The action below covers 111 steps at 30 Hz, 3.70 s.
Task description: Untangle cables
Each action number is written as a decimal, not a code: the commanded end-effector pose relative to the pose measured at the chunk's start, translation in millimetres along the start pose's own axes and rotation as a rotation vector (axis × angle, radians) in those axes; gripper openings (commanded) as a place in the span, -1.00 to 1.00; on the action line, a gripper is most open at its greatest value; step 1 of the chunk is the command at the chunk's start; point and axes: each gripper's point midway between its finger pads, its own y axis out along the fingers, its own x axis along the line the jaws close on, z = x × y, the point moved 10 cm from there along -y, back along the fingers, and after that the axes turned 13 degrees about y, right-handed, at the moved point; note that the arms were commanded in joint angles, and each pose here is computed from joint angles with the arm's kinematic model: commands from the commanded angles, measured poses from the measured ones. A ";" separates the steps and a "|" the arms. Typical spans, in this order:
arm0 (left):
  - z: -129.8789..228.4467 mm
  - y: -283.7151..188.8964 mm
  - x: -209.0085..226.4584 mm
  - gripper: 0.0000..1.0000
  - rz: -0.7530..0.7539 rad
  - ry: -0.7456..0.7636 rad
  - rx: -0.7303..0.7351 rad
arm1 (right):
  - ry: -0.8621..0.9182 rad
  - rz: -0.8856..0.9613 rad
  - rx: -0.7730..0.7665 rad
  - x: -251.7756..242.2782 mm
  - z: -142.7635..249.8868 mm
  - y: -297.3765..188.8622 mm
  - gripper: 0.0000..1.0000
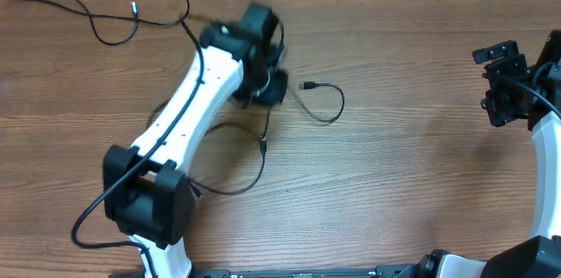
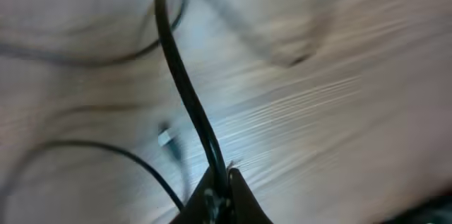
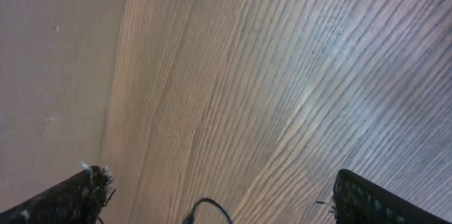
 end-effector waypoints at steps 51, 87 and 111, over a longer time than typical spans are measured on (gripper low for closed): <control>-4.0 -259.3 123.8 -0.91 -0.250 -0.672 -0.899 | -0.008 -0.009 -0.017 1.7 -1.3 -3.0 1.00; 120.0 -199.2 358.7 -0.92 -0.425 -1.364 -0.605 | -0.008 -0.008 -0.017 1.6 -1.3 -2.9 1.00; 154.2 -119.2 427.5 0.39 -0.511 -1.068 -0.250 | -0.008 -0.009 -0.017 1.7 -1.3 -3.0 1.00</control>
